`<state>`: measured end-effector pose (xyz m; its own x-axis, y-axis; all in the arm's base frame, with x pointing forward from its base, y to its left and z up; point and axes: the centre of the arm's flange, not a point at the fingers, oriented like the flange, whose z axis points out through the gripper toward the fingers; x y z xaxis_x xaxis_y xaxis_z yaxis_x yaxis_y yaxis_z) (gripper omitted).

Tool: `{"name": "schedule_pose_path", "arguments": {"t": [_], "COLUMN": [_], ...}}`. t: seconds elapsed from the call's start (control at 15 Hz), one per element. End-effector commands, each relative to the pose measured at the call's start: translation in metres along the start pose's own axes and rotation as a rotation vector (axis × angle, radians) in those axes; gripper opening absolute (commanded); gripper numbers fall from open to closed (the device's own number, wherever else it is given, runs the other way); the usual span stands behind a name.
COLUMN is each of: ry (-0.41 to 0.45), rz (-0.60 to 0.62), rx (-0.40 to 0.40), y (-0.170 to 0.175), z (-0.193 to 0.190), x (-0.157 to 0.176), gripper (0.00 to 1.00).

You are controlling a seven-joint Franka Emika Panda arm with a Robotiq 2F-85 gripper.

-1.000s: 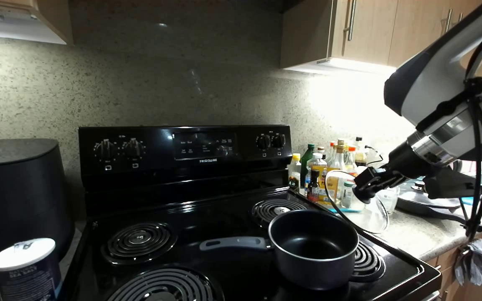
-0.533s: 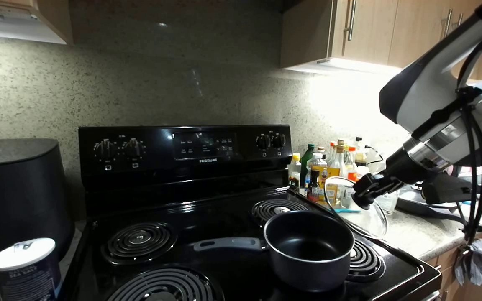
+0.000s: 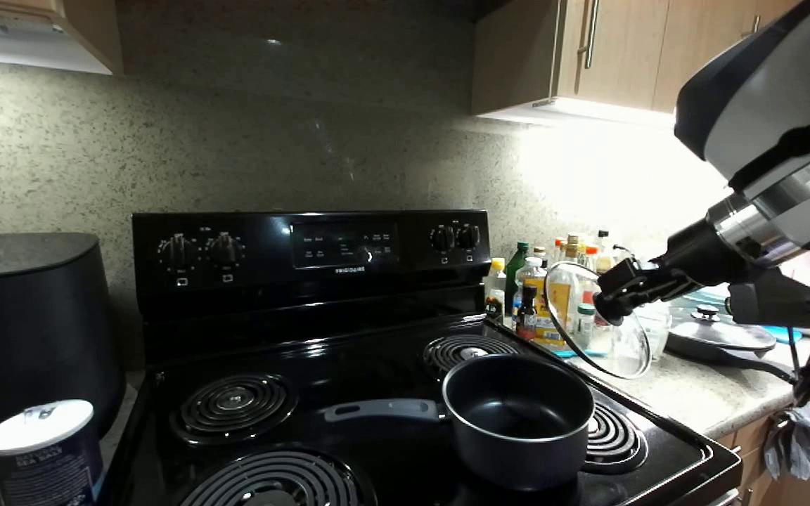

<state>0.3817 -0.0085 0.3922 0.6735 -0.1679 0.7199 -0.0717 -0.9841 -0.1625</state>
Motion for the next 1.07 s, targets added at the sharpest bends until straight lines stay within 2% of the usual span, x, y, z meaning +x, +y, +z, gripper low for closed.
{"name": "schedule_pose_path", "arguments": {"t": [0.0, 0.13, 0.27, 0.6, 0.8, 0.87, 0.93, 1.0], "ry": [0.090, 0.088, 0.057, -0.013, -0.033, -0.006, -0.016, -0.059], "rz": [-0.055, -0.126, -0.245, -0.546, -0.680, -0.697, -0.715, -0.660], "rx": [-0.028, -0.050, -0.092, -0.152, -0.161, -0.164, -0.160, -0.121], "y": [-0.024, -0.049, -0.084, -0.161, -0.178, -0.173, -0.166, -0.157], "z": [-0.033, -0.031, -0.013, 0.020, 0.029, 0.034, 0.034, 0.008], "x": [-0.022, -0.031, -0.048, -0.113, -0.136, -0.137, -0.134, -0.129], "gripper": [0.23, 0.23, 0.23, 0.23, 0.23, 0.23, 0.23, 0.48]}}
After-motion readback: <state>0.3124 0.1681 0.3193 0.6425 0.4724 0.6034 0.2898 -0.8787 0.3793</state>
